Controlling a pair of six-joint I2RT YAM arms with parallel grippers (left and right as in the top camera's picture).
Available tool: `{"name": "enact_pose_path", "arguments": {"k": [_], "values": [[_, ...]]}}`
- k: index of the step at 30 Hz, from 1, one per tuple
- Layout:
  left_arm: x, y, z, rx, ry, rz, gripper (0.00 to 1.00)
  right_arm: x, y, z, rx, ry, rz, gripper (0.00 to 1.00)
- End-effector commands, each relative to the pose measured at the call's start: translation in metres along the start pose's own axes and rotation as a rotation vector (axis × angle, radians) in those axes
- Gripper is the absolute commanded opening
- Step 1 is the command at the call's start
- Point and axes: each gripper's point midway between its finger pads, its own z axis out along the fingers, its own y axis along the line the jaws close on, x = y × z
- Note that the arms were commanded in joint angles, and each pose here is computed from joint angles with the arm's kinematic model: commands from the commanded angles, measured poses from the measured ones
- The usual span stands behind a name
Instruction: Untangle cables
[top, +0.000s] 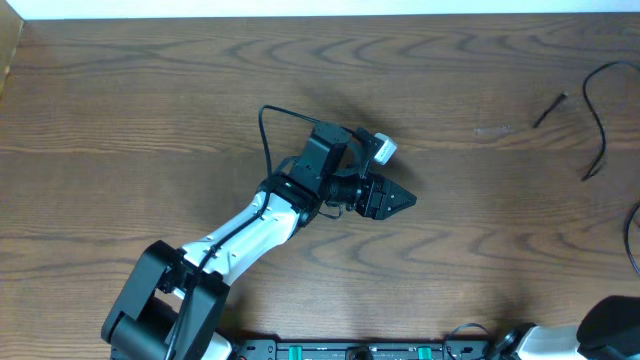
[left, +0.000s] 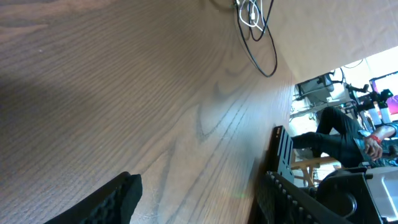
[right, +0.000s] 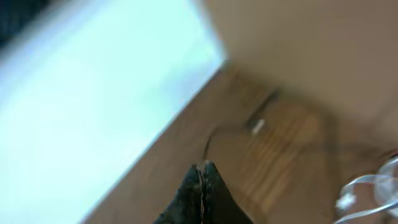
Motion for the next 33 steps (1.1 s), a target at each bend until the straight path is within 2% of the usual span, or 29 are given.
{"name": "enact_pose_path", "arguments": {"k": [1,4,5,8,10,12,14,19,20,23,30,33], "values": [[-0.012,-0.006,-0.001,0.016,-0.015,0.017,0.65,-0.022,-0.044,-0.007,0.095,-0.047,0.061,0.01],[-0.012,-0.006,-0.001,0.016,-0.015,0.017,0.65,-0.009,-0.085,0.002,0.181,0.02,0.131,0.03],[-0.012,-0.006,-0.001,0.016,-0.015,0.017,0.65,0.001,-0.09,0.008,0.191,0.06,0.14,0.16],[-0.012,-0.006,-0.001,0.016,-0.015,0.017,0.65,0.034,-0.087,0.026,0.154,0.195,0.163,0.67],[-0.012,-0.006,-0.001,0.016,-0.015,0.017,0.65,0.058,-0.085,0.035,0.135,0.286,0.18,0.77],[-0.012,-0.005,-0.001,0.009,-0.017,0.017,0.65,0.105,-0.079,0.047,0.134,0.46,0.227,0.89],[-0.013,-0.001,-0.001,-0.012,-0.023,0.013,0.64,0.145,-0.077,0.051,0.177,0.601,0.26,0.97],[-0.009,0.008,-0.001,-0.06,-0.017,-0.011,0.63,0.235,-0.063,0.039,0.296,0.925,0.286,0.99],[-0.008,0.009,-0.001,-0.062,-0.012,-0.017,0.62,0.265,-0.058,0.029,0.373,1.036,0.321,0.99],[-0.007,0.009,-0.001,-0.062,-0.01,-0.019,0.62,0.305,-0.047,0.01,0.462,1.195,0.331,0.99],[-0.001,0.011,-0.002,-0.071,0.012,-0.04,0.62,0.334,-0.045,-0.012,0.605,1.256,0.307,0.99],[0.002,0.012,-0.002,-0.075,0.022,-0.042,0.62,0.348,-0.054,-0.023,0.694,1.269,0.242,0.99]]}}
